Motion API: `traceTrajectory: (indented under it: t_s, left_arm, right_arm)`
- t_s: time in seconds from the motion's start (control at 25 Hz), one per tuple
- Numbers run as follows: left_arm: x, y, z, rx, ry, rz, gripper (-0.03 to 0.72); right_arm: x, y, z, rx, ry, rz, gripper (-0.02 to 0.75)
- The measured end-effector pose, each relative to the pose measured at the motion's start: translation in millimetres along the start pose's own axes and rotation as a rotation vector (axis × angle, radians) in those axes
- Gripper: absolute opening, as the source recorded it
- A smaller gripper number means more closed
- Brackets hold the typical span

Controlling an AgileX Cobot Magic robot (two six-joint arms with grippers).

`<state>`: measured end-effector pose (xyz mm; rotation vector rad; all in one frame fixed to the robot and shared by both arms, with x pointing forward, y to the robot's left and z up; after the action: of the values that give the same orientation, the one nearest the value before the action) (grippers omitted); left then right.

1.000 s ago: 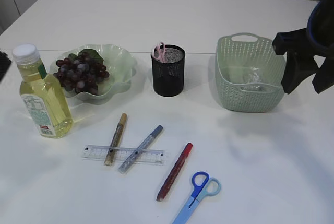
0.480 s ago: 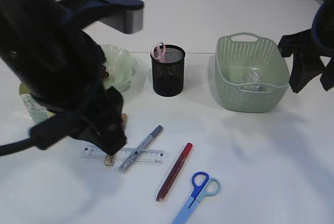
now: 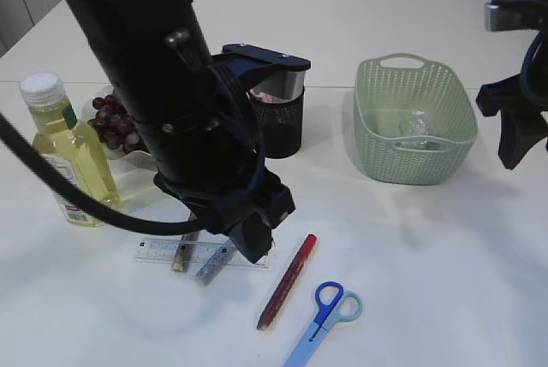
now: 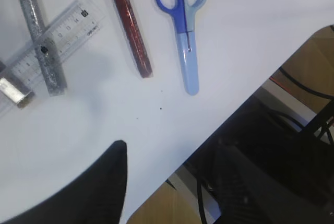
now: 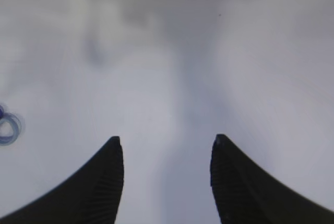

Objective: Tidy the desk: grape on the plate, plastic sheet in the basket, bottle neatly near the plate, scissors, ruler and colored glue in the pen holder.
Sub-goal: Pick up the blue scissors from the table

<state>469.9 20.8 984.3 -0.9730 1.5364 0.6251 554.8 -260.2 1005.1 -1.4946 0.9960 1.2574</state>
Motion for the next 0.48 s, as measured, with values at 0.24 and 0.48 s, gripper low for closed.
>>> traceTrajectory:
  t_s: [0.24,0.48]
  left_arm:
    - [19,-14,-3.2,-0.018,-0.005,0.041,0.393]
    - [46,-7,-18.3,0.003,-0.017,0.120,0.391]
  right_arm:
    - [39,-7,8,-0.091,-0.063,0.102,0.425]
    - [52,-9,11,-0.103,-0.083,0.129,0.425]
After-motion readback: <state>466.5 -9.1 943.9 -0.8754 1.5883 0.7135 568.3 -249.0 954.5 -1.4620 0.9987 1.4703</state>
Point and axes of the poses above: a point on each arm's last joint axis where the gripper is mounted, x pointing out along that axis toward the gripper, z along the wrist's bending axis when the last joint is at zero, y = z × x, the point moved 6 cm from there along x, pointing out along that axis toward the gripper, and after that the axes turned 11 degrees about -x, right-handed, at the moved point
